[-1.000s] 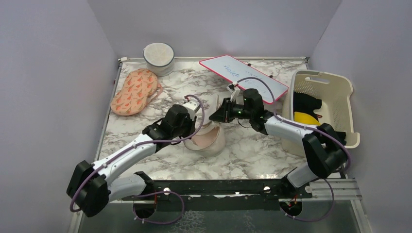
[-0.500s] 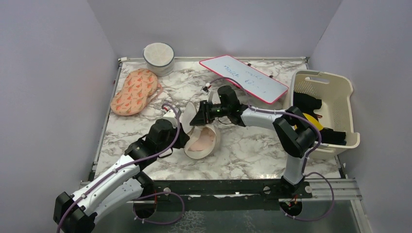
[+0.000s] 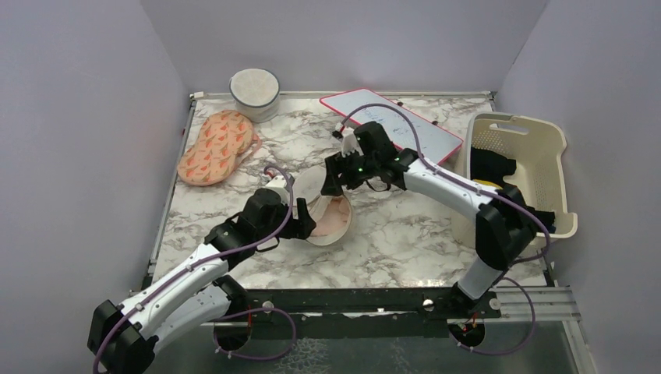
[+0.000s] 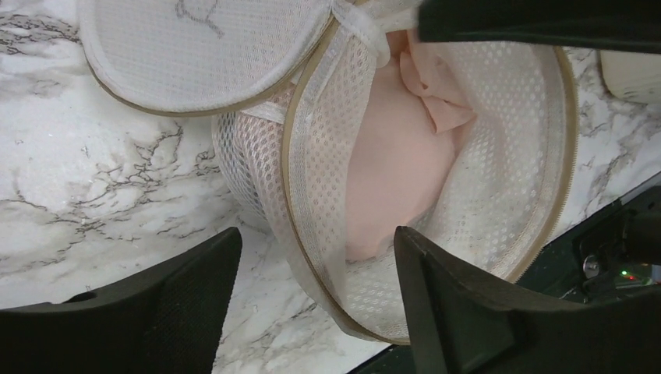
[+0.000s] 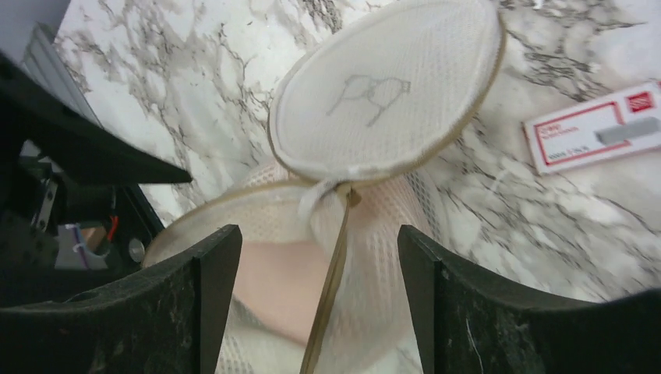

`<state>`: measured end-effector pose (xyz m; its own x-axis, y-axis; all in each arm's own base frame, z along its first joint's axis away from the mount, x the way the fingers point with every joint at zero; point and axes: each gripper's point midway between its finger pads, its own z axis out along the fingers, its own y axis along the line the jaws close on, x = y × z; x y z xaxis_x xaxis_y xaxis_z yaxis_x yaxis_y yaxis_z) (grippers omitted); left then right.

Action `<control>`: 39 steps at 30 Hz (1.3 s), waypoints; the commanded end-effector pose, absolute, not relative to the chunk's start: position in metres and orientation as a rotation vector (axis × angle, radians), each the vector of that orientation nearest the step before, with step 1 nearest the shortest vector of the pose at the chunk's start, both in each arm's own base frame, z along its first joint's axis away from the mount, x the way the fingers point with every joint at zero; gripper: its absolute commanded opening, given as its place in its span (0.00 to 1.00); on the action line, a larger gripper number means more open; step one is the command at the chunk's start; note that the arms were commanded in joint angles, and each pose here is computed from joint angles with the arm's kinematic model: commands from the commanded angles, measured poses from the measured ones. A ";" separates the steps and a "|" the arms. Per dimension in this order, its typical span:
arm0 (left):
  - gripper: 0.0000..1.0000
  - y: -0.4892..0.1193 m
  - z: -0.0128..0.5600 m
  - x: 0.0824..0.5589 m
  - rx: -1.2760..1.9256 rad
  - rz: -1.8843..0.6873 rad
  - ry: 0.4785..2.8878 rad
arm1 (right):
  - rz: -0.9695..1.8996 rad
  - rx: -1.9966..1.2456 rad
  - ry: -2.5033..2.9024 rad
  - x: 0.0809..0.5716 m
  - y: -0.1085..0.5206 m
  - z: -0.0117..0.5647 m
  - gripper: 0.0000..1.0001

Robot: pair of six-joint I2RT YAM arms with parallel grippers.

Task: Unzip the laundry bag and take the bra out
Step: Unzip the laundry bag at the center of the board, then pick up the bra from the laundry bag.

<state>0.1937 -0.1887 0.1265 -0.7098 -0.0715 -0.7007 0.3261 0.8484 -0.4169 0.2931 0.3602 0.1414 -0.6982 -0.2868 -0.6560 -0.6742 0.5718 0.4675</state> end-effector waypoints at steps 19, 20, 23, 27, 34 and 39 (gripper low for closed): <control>0.00 -0.198 0.103 0.184 0.012 -0.849 2.251 | 1.015 -0.914 2.341 0.168 0.364 0.118 0.54; 0.00 -0.196 0.103 0.183 -0.003 -0.850 2.244 | 0.986 -0.903 2.351 0.167 0.362 0.112 0.54; 0.00 -0.191 0.102 0.180 -0.053 -0.870 2.219 | 0.922 -0.878 2.383 0.165 0.355 0.095 0.54; 0.00 -0.189 0.101 0.174 -0.110 -0.932 2.174 | 0.868 -0.887 2.423 0.156 0.349 0.078 0.54; 0.00 -0.185 0.105 0.171 -0.221 -1.033 2.078 | 0.834 -0.948 2.370 0.148 0.365 0.091 0.54; 0.00 -0.184 0.100 0.168 -0.234 -1.035 2.096 | 0.791 -0.974 2.285 0.158 0.382 0.112 0.62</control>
